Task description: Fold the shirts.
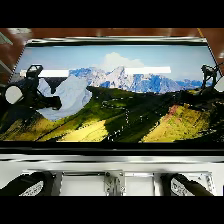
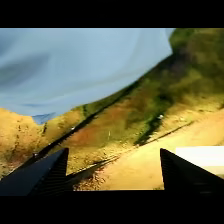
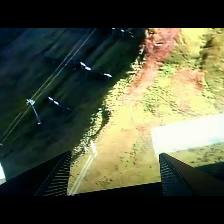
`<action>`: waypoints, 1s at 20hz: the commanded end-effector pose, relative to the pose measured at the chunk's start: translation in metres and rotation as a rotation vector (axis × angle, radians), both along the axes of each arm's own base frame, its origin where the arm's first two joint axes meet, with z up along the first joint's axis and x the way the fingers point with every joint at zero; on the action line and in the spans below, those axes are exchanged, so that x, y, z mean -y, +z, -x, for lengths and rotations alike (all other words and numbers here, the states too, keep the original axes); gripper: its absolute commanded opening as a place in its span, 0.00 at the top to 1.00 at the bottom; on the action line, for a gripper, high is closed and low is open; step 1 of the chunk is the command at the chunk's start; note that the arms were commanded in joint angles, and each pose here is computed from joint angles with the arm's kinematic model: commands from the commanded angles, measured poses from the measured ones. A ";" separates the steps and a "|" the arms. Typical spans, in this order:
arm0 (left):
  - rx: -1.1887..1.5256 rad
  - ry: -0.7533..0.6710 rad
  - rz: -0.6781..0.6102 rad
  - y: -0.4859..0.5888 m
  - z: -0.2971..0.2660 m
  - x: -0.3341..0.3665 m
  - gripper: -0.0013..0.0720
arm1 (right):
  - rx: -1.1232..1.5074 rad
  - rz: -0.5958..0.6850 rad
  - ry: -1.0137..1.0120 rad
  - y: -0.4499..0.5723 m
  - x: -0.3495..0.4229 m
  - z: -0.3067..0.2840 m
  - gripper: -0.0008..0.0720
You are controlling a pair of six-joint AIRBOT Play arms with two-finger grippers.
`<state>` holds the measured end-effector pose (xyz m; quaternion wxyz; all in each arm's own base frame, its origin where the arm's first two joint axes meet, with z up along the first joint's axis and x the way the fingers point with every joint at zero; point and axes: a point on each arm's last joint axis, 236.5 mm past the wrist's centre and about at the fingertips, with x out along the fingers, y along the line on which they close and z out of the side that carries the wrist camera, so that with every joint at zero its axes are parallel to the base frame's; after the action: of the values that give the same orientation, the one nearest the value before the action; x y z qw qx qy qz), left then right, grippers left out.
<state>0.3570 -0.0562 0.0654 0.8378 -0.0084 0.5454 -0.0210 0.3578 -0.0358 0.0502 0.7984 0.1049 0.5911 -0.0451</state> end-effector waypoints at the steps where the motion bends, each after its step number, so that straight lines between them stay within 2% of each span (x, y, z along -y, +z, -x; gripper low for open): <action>1: -0.025 0.241 0.015 -0.023 -0.020 -0.079 0.00 | 0.000 0.006 0.011 0.000 0.001 0.000 0.07; 4: -0.130 0.421 0.149 -0.069 -0.022 -0.121 0.00 | 0.011 -0.006 0.011 0.001 -0.002 -0.003 0.07; 7: -0.229 0.443 0.212 -0.120 -0.027 -0.126 0.00 | 0.018 -0.040 0.010 0.002 -0.010 -0.004 0.07; 13: -0.167 0.528 0.364 -0.169 -0.073 -0.108 0.00 | 0.021 -0.055 0.011 0.002 -0.013 -0.005 0.07; 14: -0.171 0.535 0.375 -0.172 -0.074 -0.106 0.03 | 0.022 -0.058 0.011 0.003 -0.014 -0.005 0.07; 15: -0.174 0.540 0.391 -0.170 -0.074 -0.103 0.56 | 0.023 -0.065 0.011 0.003 -0.015 -0.005 0.07; 16: -0.175 0.521 0.398 -0.165 -0.075 -0.100 0.92 | 0.023 -0.069 0.010 0.003 -0.016 -0.005 0.07; 18: -0.178 0.426 0.391 -0.141 -0.077 -0.091 0.94 | 0.021 -0.098 0.013 0.004 -0.023 -0.005 0.07; 20: -0.096 0.270 0.357 -0.084 -0.087 -0.077 0.94 | 0.030 -0.135 0.024 0.006 -0.032 -0.006 0.07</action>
<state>0.4376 0.0383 -0.0652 0.7671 -0.2741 0.5773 0.0559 0.3627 -0.0145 0.0539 0.8001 0.1369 0.5840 -0.0121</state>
